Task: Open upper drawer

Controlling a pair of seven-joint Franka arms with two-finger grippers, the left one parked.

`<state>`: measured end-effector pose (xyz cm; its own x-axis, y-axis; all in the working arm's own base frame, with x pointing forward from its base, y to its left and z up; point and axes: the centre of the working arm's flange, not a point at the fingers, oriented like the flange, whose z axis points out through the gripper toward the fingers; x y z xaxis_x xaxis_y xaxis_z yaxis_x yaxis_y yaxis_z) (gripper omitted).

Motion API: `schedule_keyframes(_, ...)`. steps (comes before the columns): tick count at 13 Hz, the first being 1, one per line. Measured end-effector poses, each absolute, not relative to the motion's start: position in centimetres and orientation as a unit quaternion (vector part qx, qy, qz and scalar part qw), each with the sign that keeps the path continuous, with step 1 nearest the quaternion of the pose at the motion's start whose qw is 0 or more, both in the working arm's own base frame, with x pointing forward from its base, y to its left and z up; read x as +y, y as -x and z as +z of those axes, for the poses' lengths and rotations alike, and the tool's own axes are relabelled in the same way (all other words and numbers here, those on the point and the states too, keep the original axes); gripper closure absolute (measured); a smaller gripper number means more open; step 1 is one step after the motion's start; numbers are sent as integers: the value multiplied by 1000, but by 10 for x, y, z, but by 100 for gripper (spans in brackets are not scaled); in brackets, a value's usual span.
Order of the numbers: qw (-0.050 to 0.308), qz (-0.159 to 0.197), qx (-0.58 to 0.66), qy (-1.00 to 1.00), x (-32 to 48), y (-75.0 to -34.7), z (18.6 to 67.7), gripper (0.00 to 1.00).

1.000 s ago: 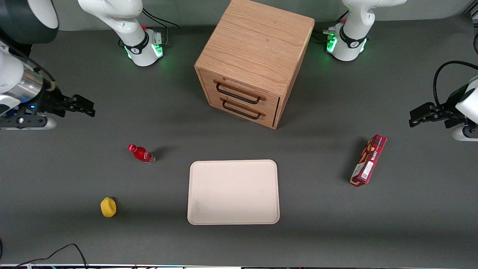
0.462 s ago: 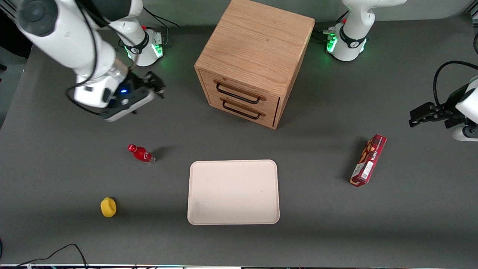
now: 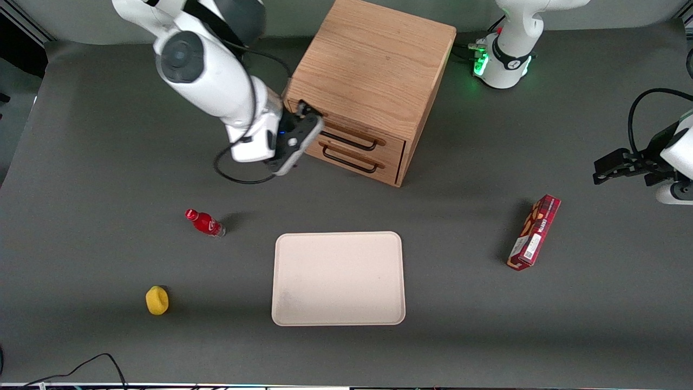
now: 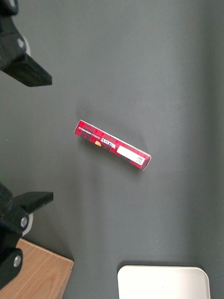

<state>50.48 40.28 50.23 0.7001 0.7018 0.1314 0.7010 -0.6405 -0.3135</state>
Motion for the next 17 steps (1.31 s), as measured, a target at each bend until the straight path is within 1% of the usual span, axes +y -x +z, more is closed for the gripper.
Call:
schedule_keyframes(3, 186, 25, -430, 883, 426, -498, 468, 0)
schedule_keyframes(5, 173, 33, -450, 875, 430, -498, 449, 0)
schedule_keyframes(8, 168, 44, -463, 869, 436, -497, 431, 0)
schedule_keyframes(13, 160, 52, -479, 861, 449, -488, 414, 0)
schedule_keyframes(17, 146, 46, -489, 859, 449, -491, 403, 0)
